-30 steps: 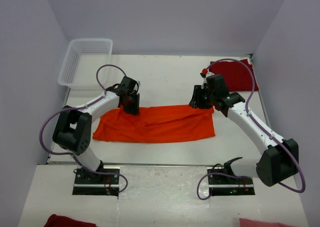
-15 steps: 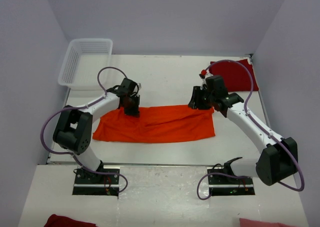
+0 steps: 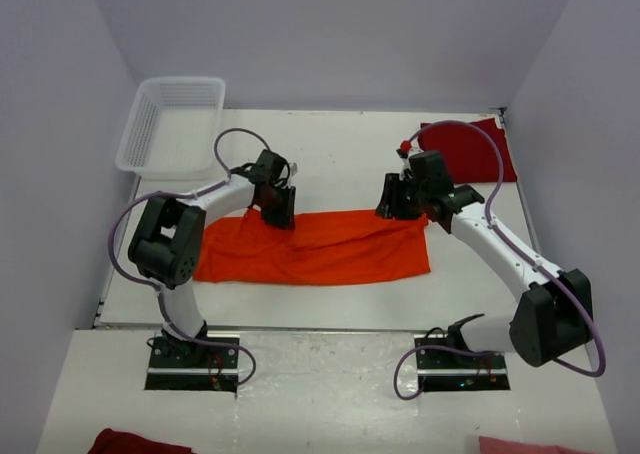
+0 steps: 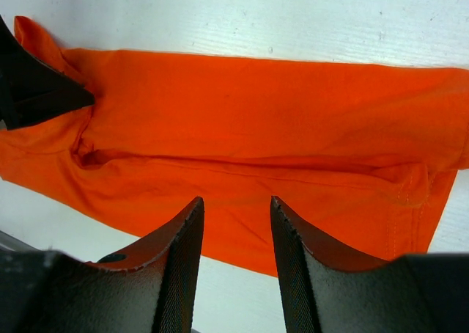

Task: Fold and stack the t-shirts
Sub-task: Fold the other side of the tshirt into a rectangle, then rotate the tshirt 90 degrees

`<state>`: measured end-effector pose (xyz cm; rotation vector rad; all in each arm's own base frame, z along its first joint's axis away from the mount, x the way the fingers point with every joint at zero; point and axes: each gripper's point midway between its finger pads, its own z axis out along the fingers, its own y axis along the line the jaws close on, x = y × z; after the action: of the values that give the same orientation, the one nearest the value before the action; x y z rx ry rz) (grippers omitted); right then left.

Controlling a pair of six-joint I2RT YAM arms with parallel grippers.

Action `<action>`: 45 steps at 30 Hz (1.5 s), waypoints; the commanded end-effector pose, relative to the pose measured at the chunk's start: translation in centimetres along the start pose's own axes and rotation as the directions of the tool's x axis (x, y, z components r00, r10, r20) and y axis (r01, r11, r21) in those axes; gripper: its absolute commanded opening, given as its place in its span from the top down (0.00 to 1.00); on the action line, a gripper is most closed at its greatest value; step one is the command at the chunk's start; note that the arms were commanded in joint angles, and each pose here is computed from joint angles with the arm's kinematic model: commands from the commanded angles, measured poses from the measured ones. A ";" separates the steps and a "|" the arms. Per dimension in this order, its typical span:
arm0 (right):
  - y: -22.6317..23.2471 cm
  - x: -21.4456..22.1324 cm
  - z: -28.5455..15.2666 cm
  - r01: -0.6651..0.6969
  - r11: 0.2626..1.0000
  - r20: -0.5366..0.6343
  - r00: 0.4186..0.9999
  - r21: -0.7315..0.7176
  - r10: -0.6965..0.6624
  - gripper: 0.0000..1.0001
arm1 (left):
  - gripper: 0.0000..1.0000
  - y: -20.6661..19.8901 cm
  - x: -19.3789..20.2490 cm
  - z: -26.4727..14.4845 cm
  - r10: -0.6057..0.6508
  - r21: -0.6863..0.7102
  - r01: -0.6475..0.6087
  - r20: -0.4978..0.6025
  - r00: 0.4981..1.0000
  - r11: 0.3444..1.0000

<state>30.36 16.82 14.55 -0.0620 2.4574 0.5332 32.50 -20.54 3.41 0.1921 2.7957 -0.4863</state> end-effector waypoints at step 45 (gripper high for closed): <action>0.6 10.1 6.2 0.028 0.998 -0.246 0.969 0.063 -0.011 1.00 | 1.00 2.8 2.7 -4.3 -0.211 -0.075 0.238 0.265 0.941 0.968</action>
<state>24.48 19.99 4.14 -0.1682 2.7479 0.4673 26.10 -14.38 4.12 -0.1844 2.6745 -0.3036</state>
